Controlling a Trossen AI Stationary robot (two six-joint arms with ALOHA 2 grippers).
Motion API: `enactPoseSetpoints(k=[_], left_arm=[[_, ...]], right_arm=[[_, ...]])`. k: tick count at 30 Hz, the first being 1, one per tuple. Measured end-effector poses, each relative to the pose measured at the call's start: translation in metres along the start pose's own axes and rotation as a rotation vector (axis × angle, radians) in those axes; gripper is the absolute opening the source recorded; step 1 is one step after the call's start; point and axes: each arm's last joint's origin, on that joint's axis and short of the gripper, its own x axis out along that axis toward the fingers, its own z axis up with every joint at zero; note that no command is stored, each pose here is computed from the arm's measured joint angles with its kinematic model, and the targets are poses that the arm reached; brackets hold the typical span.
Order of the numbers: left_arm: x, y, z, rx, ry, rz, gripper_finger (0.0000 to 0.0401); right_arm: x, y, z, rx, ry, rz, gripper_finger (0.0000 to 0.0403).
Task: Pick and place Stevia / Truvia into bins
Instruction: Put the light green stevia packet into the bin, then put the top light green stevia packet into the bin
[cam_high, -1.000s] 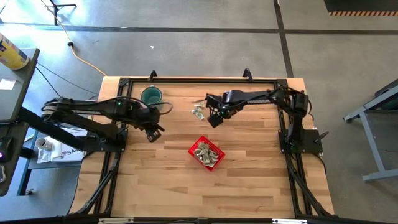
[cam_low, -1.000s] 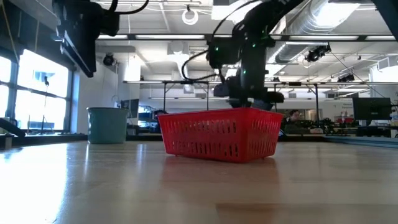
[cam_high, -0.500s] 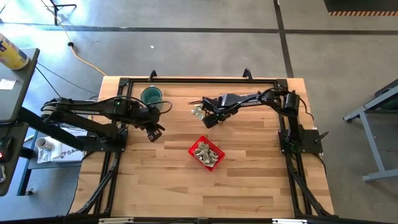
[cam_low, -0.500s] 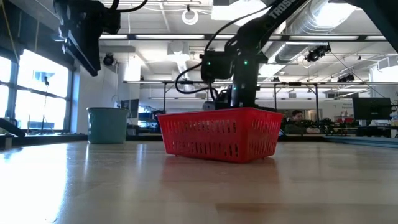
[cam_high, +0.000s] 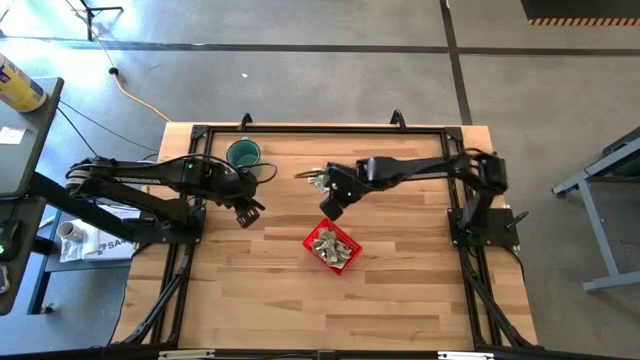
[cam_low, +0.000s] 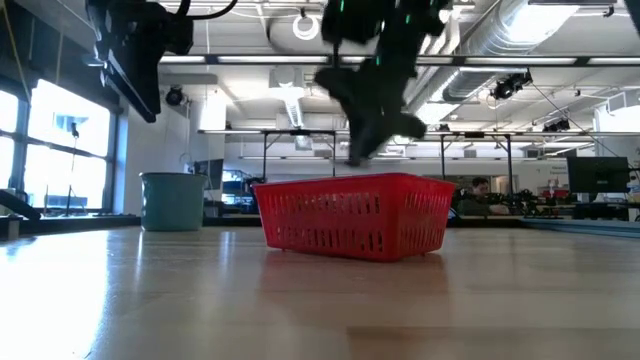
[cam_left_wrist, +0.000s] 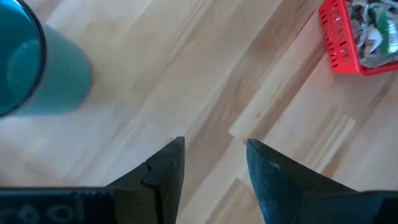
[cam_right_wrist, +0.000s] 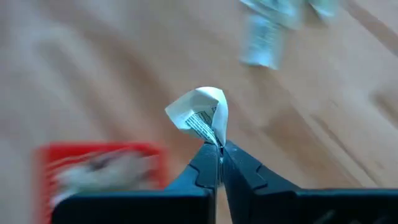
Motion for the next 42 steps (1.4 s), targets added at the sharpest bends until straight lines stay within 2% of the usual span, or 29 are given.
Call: enactPoseSetpoints(k=[4,7,11,14,18,22,27,31,34,38,42], left_arm=[[0.0,0.001,0.002,0.048,-0.048,0.051,0.0205],[0.0,-0.001,0.006,0.085,-0.1,0.057,0.0205],[0.001,-0.001,0.016,0.131,-0.161,0.022,0.0205],[0.009,-0.002,0.026,0.143,-0.156,-0.027,0.0205],[0.029,0.001,0.045,0.188,-0.125,-0.14,0.0205],[0.054,0.004,0.065,0.219,-0.141,-0.193,0.0205],[0.081,0.011,0.092,0.241,-0.215,-0.184,0.0205],[0.097,0.017,0.128,0.255,-0.223,-0.14,0.0205],[0.113,0.019,0.157,0.266,-0.183,-0.103,0.0205],[0.145,0.02,0.186,0.253,-0.019,-0.063,0.0205],[0.182,0.02,0.203,0.277,0.138,0.038,0.0205]], right_arm=[[-0.025,0.039,-0.005,-0.085,-0.01,0.244,0.0017],[-0.023,0.058,-0.024,-0.114,0.088,0.313,0.0019],[-0.009,0.069,-0.055,-0.121,0.159,0.152,0.0029],[-0.015,0.08,-0.062,-0.086,0.081,0.137,0.0061],[-0.026,0.084,-0.07,-0.021,0.022,0.089,0.0133],[-0.047,0.087,-0.073,-0.015,-0.018,0.059,0.0215],[-0.077,0.087,-0.085,-0.026,-0.068,-0.146,0.0284],[-0.1,0.081,-0.092,-0.002,-0.082,-0.277,0.0301],[-0.104,0.078,-0.094,-0.001,-0.06,-0.316,0.0302],[-0.106,0.074,-0.096,0.011,-0.036,-0.349,0.0302],[-0.103,0.072,-0.098,0.02,-0.029,-0.363,0.0302]])
